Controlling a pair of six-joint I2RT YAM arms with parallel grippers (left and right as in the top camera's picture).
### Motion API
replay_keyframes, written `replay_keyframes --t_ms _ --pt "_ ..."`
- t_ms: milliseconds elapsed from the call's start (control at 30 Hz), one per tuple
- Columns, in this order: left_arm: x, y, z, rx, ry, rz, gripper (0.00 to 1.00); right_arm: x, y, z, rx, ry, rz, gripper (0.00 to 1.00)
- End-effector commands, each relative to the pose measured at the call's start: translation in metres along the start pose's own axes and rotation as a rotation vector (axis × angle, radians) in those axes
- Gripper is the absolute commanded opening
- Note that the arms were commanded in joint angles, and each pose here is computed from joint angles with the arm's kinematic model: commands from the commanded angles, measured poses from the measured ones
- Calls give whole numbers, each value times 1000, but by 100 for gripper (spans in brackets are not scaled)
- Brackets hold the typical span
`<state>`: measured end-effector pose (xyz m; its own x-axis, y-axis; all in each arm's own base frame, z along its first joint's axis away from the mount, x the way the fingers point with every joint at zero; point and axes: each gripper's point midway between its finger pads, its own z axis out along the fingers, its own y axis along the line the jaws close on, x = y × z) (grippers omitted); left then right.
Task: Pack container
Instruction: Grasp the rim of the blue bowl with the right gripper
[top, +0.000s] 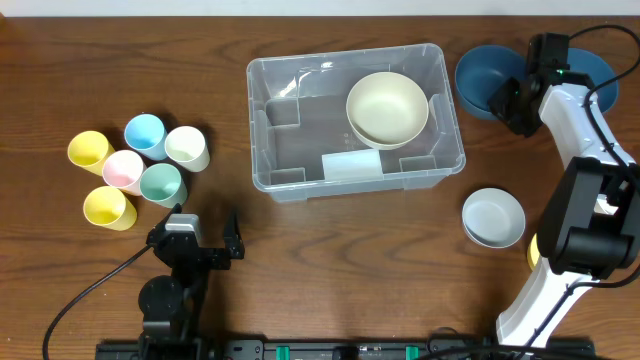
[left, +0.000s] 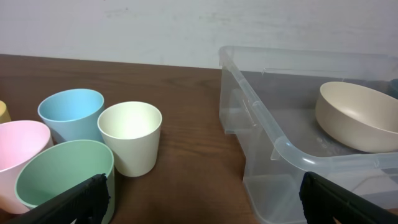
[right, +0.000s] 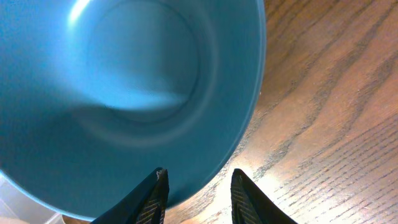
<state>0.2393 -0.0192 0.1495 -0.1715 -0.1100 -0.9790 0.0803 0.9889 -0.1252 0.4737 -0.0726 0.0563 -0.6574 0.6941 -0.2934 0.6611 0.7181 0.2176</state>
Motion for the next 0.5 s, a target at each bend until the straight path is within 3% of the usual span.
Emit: replay_keyframes --t_ms 0,167,467 --pt "13 1 1 2 40 6 98 0 -2 0 2 0 20 35" --pt "13 1 1 3 40 5 98 1 -3 0 4 3 20 24" --pt "13 1 1 2 40 5 98 10 -11 13 19 9 16 17"
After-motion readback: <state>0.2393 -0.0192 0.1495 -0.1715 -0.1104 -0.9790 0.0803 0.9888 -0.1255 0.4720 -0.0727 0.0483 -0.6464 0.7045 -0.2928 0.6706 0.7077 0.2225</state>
